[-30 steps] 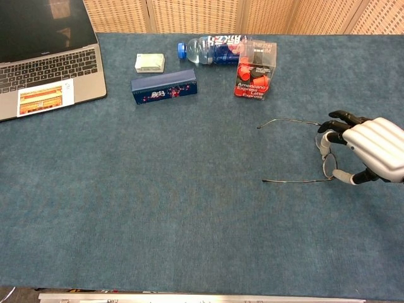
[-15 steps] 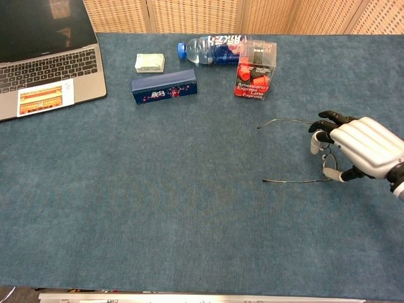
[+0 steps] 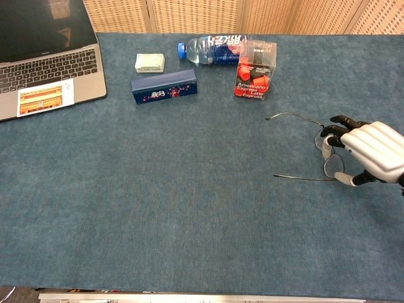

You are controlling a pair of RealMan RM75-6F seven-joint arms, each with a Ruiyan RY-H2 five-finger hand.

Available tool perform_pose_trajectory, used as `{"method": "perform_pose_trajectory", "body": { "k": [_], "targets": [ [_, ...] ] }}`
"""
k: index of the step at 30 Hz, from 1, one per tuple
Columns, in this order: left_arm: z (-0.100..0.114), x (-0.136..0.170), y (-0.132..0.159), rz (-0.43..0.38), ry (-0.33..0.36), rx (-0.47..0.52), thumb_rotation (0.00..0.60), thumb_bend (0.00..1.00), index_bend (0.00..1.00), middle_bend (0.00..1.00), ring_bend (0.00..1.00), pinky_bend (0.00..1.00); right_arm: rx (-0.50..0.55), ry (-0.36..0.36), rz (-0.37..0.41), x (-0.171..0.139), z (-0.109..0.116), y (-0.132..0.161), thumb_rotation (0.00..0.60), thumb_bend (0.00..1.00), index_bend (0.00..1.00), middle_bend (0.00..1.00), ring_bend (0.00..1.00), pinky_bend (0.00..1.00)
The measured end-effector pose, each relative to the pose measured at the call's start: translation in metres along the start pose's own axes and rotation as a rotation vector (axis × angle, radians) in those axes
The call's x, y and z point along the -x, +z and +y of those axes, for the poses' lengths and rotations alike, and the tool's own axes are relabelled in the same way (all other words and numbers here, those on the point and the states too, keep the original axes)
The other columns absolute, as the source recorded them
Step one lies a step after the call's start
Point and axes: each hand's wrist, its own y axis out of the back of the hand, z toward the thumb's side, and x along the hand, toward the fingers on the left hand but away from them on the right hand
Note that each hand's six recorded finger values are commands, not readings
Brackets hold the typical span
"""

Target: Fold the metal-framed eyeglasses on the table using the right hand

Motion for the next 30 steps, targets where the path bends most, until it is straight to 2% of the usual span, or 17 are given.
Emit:
{"method": "perform_pose_trajectory", "body": {
  "k": [16, 30],
  "targets": [
    [-0.003, 0.001, -0.001, 0.005, -0.008, 0.002, 0.600, 0.16, 0.49, 0.36, 0.24, 0.51, 0.018, -0.016, -0.005, -0.002, 0.004, 0.001, 0.600, 0.20, 0.46, 0.25, 0.09, 0.29],
    [-0.001, -0.003, 0.006, -0.014, -0.006, -0.006, 0.600, 0.16, 0.49, 0.36, 0.24, 0.51, 0.042, -0.063, -0.032, -0.016, 0.020, -0.007, 0.600, 0.20, 0.46, 0.25, 0.09, 0.29]
  ]
}}
